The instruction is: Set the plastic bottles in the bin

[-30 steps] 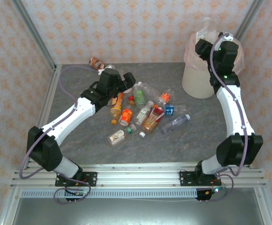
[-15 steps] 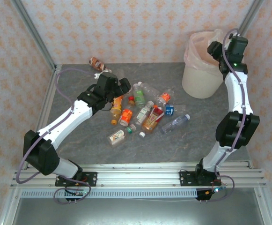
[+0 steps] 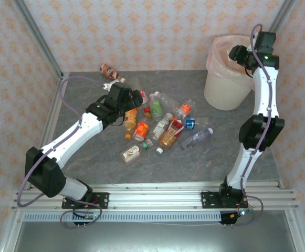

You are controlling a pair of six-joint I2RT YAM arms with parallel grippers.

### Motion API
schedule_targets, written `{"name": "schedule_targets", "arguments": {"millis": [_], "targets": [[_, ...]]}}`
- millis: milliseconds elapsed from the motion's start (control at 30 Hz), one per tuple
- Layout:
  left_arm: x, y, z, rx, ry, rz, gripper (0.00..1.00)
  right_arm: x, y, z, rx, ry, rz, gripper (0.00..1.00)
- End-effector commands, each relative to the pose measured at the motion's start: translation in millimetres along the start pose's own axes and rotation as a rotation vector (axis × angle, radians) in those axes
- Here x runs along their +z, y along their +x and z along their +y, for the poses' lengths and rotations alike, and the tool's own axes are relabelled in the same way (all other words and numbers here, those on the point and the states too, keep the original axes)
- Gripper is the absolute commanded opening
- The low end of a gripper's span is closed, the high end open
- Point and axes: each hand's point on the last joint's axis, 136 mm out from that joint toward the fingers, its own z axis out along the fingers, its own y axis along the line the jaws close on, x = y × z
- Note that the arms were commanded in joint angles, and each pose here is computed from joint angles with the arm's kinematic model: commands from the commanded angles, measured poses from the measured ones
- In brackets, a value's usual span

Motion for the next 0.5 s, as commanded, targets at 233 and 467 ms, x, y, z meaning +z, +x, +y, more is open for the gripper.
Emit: {"name": "schedule_targets", "arguments": {"millis": [233, 467], "targets": [[-4.4, 3.5, 27.8, 0.025, -0.088, -0.009, 1.00, 12.4, 10.9, 13.7, 0.050, -0.085, 0.088, 0.58], [-3.6, 3.5, 32.6, -0.002, -0.091, -0.033, 1.00, 16.8, 12.1, 25.4, 0.087, -0.160, 0.102, 0.64]]}}
